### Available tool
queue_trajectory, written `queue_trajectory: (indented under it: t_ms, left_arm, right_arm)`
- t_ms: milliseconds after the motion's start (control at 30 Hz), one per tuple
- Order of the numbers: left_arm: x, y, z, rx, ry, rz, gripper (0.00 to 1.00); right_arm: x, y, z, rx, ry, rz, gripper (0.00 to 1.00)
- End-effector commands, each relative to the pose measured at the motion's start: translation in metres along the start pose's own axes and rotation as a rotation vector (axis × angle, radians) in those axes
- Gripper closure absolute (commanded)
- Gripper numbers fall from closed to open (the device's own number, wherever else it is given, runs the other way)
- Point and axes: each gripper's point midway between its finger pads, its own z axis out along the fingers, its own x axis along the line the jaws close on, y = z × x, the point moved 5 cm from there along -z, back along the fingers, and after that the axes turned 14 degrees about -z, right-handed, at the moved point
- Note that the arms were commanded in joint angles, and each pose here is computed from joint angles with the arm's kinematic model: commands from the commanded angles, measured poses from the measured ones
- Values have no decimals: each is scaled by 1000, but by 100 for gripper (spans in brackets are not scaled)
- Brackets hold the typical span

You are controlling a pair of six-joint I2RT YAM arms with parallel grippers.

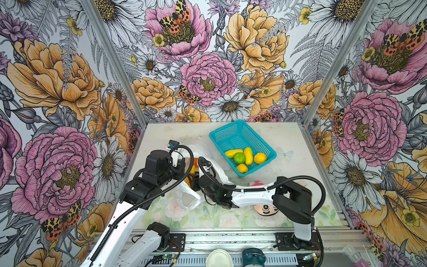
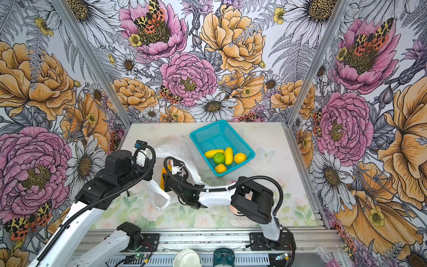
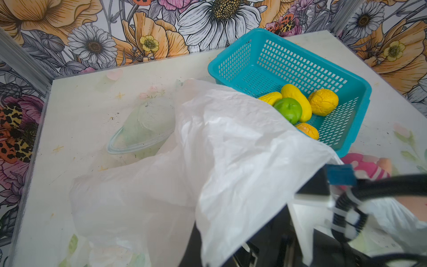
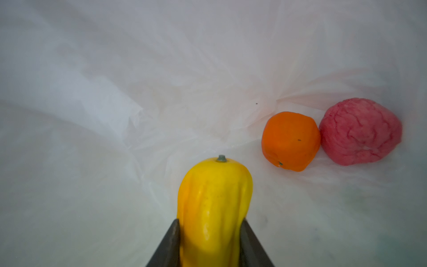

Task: Untie the knot of the plastic bag and take out the fruit
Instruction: 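Lift the yellow-orange fruit out of the bag toward the teal basket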

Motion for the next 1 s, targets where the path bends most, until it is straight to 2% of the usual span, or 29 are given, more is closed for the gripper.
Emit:
queue_trajectory:
  t_ms: [0, 700, 967]
  left_arm:
    - [9, -3, 3, 2, 63, 4, 100]
    - [26, -8, 12, 16, 193, 2, 100]
    - [27, -12, 19, 43, 212, 12, 100]
  right_arm:
    - [8, 31, -25, -116, 5, -11, 73]
    - [-15, 88, -130, -333, -2, -19, 72]
    - [-58, 120, -159, -406, -111, -56, 71]
